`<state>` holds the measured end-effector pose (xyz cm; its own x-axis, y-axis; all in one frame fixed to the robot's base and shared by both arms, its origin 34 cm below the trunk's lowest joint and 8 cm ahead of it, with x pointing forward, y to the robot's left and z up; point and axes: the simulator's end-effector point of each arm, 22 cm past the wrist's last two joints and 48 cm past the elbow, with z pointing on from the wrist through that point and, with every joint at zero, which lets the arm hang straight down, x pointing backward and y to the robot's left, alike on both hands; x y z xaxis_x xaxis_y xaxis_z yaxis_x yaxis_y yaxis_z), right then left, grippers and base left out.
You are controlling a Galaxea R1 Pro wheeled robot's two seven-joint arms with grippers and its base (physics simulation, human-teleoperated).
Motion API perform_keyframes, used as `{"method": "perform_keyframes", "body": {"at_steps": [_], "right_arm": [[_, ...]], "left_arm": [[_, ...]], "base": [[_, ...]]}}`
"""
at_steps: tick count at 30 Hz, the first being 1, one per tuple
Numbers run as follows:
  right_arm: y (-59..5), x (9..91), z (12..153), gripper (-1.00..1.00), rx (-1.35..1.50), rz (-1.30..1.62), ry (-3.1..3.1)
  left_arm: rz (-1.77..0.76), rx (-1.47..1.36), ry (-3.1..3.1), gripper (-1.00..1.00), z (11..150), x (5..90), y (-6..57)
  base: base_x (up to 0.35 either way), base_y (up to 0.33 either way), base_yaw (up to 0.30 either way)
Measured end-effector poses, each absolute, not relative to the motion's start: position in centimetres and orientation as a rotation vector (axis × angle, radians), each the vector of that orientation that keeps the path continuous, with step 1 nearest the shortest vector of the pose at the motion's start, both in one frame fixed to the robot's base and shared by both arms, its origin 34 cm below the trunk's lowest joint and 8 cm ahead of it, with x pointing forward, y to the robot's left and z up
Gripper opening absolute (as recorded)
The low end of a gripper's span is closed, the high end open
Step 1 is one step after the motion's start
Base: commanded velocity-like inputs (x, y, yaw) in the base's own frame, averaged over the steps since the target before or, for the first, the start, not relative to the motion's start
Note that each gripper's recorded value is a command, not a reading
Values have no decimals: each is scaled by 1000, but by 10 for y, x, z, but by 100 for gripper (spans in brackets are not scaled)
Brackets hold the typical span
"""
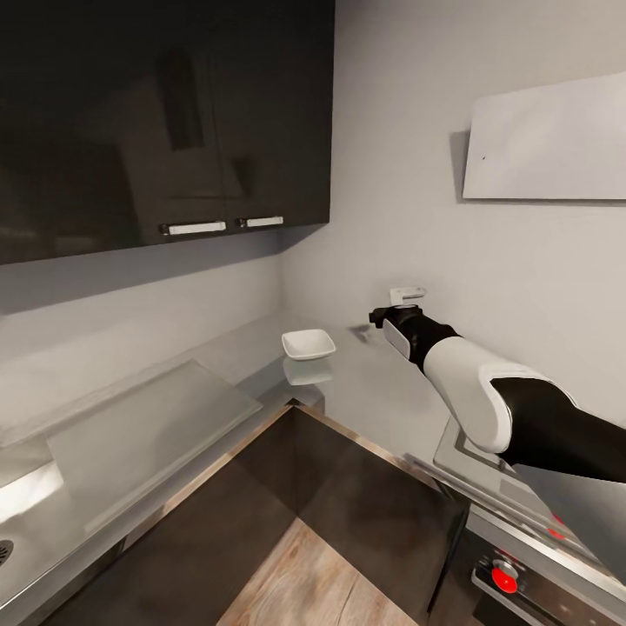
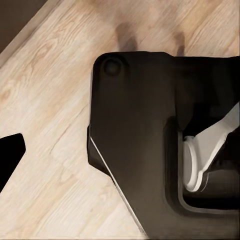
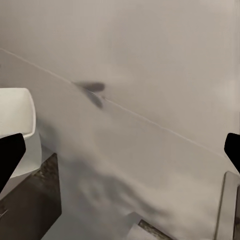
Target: In the kitchen, take the Vidalia onion out of the sink, dice it on the chopping board with the paring knife, put the diced onion into the bowl on the countertop, then place both the paring knife and the chopping board into the sink.
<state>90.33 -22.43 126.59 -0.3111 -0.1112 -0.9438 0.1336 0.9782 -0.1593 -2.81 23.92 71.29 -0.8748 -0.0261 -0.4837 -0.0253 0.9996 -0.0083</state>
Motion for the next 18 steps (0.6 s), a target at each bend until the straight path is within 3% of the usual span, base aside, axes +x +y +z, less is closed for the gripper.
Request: {"method": "perform_keyframes", "body": {"at_steps": [5, 12, 18], "right_arm": [[-224, 903, 1265, 100, 17, -243, 1872], [-224, 903, 1265, 100, 16, -242, 1874], [-221, 903, 1265, 100, 12, -240, 1873]], "left_arm": [[20, -57, 2649, 100, 717, -41, 239], [262, -138, 2658, 100, 715, -41, 270], [118, -97, 2791, 100, 672, -3, 240]], "base": [[0, 0, 0], [0, 0, 0], [0, 0, 0]]}}
